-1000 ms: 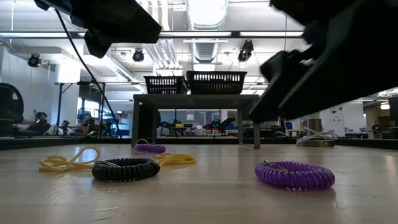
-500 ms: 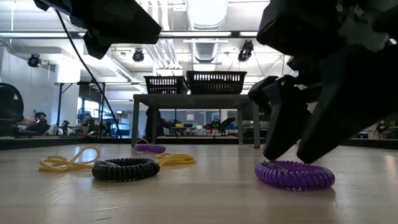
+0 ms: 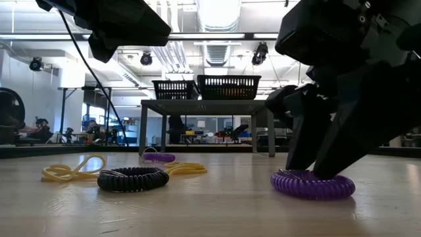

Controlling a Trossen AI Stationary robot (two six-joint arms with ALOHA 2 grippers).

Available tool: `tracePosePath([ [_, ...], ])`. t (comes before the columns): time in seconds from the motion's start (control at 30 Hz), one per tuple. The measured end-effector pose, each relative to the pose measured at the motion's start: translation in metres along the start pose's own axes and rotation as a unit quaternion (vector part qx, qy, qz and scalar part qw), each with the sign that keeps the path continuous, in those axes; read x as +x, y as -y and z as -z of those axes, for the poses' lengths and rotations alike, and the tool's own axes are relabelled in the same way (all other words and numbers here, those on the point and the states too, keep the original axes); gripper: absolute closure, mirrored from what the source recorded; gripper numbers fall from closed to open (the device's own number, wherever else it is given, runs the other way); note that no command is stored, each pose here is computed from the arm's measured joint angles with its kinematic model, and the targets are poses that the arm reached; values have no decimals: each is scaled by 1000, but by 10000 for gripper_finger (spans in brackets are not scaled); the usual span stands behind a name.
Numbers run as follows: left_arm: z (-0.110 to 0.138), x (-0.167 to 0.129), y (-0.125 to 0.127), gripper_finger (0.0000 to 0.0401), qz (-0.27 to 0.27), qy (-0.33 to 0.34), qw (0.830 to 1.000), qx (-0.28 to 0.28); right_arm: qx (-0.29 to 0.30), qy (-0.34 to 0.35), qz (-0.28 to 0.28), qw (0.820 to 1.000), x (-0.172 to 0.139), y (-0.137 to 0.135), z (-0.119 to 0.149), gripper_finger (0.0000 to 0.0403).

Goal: Pick & Place Office Desk Supplies
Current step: Put the violet spring keychain into the middle black bin on the shelf

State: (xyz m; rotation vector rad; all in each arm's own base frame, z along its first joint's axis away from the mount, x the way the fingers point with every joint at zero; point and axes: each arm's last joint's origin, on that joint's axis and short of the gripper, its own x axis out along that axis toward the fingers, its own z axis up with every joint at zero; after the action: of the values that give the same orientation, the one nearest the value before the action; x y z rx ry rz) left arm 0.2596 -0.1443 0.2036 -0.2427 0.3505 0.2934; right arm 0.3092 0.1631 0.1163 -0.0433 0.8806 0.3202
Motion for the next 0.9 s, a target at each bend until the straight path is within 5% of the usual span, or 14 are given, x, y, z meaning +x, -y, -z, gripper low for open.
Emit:
tracePosePath([
  [0.4,4,0,-2,299,-3,-4,1000,-4,20,-9,18,1000,1,7,12,302],
  [0.63,9,0,-5,299,-5,-9,1000,-12,31,-3,59,998,-3,9,11,366],
  [0.9,7,0,6,299,24,21,999,12,97,129,189,969,-21,9,-10,381],
])
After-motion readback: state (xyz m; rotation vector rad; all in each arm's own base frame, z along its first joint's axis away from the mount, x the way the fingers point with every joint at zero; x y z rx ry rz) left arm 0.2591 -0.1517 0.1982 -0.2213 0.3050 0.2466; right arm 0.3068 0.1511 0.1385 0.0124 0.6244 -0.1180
